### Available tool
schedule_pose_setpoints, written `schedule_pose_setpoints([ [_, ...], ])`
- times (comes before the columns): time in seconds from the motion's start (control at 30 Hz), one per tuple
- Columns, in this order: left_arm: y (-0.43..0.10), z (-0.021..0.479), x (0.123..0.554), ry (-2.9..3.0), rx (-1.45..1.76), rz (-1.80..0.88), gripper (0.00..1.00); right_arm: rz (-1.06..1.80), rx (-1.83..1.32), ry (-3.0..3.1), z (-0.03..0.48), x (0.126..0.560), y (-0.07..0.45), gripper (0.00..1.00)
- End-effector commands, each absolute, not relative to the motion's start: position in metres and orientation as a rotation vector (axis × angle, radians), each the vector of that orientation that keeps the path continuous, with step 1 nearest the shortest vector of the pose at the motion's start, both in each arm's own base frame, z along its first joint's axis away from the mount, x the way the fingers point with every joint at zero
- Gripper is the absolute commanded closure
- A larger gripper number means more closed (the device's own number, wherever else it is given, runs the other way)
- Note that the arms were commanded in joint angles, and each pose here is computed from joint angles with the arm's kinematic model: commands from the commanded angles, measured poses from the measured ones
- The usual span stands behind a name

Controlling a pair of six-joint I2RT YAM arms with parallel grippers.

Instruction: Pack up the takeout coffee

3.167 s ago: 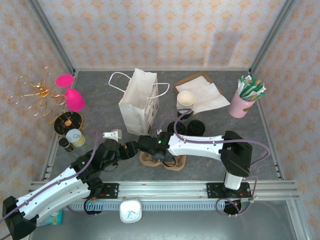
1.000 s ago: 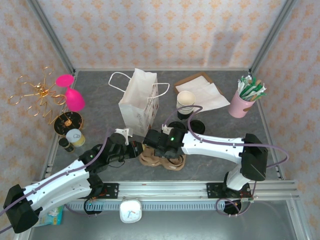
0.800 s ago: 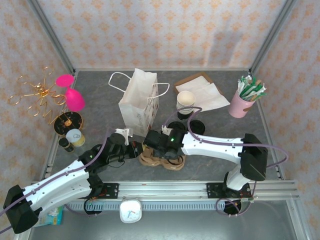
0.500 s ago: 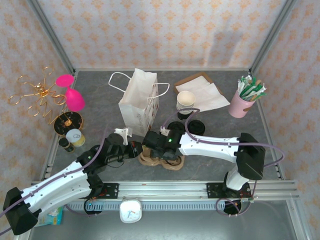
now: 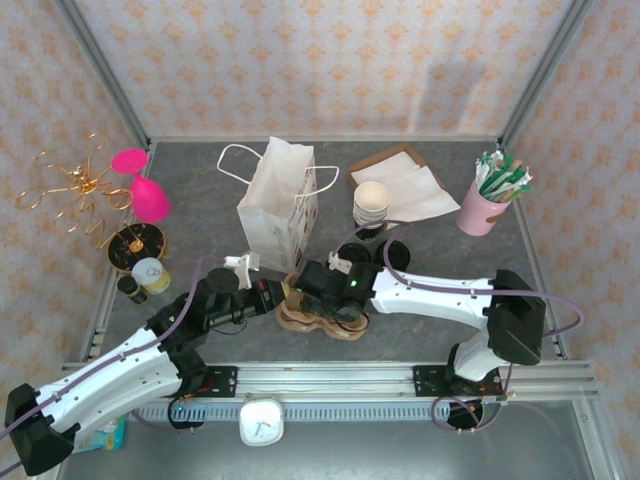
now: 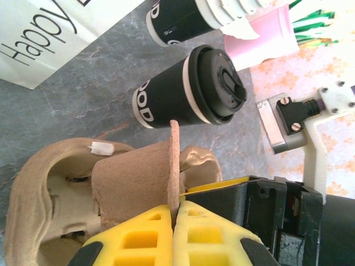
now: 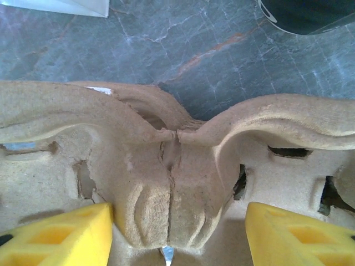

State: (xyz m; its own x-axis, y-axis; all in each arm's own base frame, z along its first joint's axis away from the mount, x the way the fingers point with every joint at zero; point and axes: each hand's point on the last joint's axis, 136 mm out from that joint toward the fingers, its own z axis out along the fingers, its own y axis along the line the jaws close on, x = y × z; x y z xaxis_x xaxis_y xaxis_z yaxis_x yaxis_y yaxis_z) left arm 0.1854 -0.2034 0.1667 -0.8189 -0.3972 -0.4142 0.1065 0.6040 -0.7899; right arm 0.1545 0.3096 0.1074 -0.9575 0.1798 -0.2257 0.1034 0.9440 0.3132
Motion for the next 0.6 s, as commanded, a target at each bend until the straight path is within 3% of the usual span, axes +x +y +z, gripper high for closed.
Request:
schedule_pose_setpoints([
  [0.0,-0.205,0.185,0.189,2.188,-0.273,-1.244,1.00,0.500,0.277,2.807,0.117,0.160,0.309,0.36],
  [0.2,-0.208,0.195,0.189,2.145,-0.294,-1.318,1.00,0.573,0.300,2.776,0.128,0.162,0.312,0.38],
  [0.57,-0.205,0.190,0.189,2.165,-0.298,-1.278,1.00,0.556,0.310,2.741,0.140,0.166,0.303,0.50],
])
